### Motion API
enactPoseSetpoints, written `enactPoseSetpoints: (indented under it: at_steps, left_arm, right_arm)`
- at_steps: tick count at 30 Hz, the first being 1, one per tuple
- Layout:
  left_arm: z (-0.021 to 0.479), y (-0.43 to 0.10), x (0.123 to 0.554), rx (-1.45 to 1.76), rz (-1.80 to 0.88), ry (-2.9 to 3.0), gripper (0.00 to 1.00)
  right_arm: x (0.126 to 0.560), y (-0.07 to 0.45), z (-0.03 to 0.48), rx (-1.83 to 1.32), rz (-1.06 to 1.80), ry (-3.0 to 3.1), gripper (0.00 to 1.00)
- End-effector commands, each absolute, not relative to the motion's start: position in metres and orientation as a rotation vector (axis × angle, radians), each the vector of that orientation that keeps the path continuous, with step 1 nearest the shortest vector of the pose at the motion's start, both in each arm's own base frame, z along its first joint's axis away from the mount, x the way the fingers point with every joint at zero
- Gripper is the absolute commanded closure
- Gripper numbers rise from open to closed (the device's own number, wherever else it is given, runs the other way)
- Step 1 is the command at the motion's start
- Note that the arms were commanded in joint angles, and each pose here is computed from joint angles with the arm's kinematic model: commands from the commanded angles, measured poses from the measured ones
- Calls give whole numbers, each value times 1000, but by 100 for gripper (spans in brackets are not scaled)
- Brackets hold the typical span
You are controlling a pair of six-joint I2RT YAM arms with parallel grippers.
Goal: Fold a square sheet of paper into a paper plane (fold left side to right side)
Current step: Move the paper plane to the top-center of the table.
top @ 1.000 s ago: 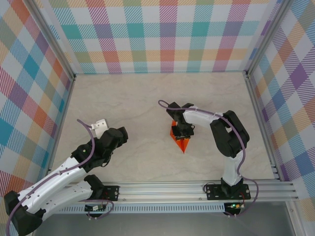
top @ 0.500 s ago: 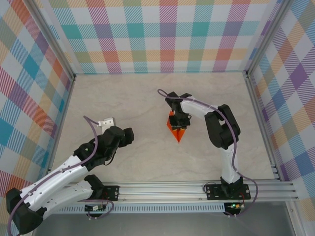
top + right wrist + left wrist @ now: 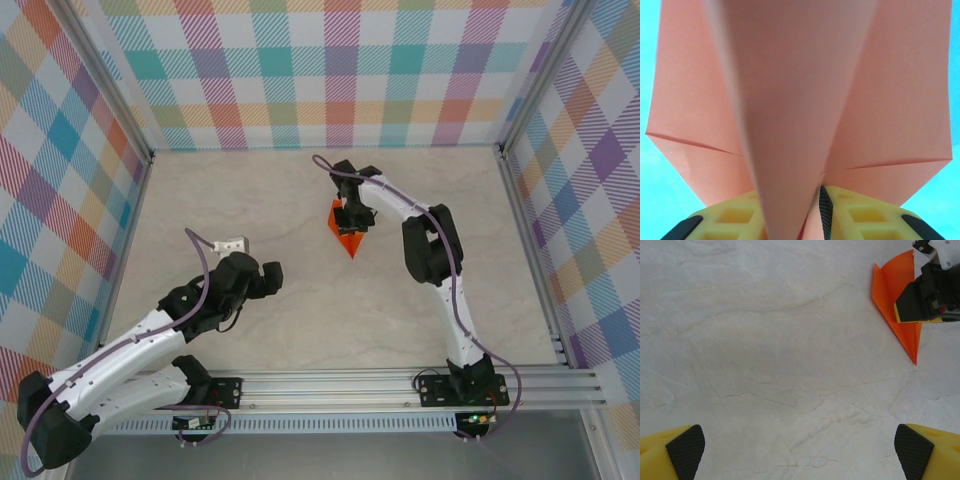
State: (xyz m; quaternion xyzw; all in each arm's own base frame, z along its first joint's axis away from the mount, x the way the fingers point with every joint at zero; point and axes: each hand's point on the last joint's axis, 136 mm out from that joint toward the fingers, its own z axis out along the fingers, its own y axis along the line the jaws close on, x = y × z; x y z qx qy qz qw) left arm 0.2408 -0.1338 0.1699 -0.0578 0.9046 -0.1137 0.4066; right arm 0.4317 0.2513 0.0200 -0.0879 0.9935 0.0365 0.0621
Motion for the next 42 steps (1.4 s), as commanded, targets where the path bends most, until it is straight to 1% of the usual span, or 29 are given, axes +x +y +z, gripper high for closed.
enactPoseSetpoints:
  at_steps: [1, 6, 15, 20, 24, 27, 31, 36, 40, 42]
  left_arm:
    - [186, -138, 247, -146, -317, 2248, 0]
    - [186, -138, 246, -143, -311, 2252, 0]
    - [184, -139, 249, -142, -300, 2261, 0]
    - [178, -143, 251, -136, -294, 2282, 0]
    - [172, -145, 255, -146, -271, 2306, 0]
    - [161, -150, 262, -181, -313, 2354, 0]
    - [143, -146, 276, -305, -448, 2417, 0]
    - [136, -118, 297, -440, -491, 2419, 0]
    - [143, -86, 315, -534, -468, 2350, 0]
    - [151, -69, 323, -569, -439, 2297, 0]
  right_arm:
    - [423, 242, -1, -258, 53, 3083, 69]
    - [425, 244, 7, -254, 52, 3066, 69]
    - [433, 246, 57, -248, 52, 2981, 68]
    - [431, 250, 74, -235, 68, 2962, 67]
    - [425, 253, 88, -251, 69, 2946, 63]
    - [418, 251, 107, -256, 61, 2923, 60]
    - [406, 237, 145, -241, 51, 2860, 55]
    - [380, 212, 199, -226, 77, 2717, 46]
    - [355, 185, 229, -215, 89, 2577, 33]
    - [345, 167, 233, -196, 68, 2512, 25]
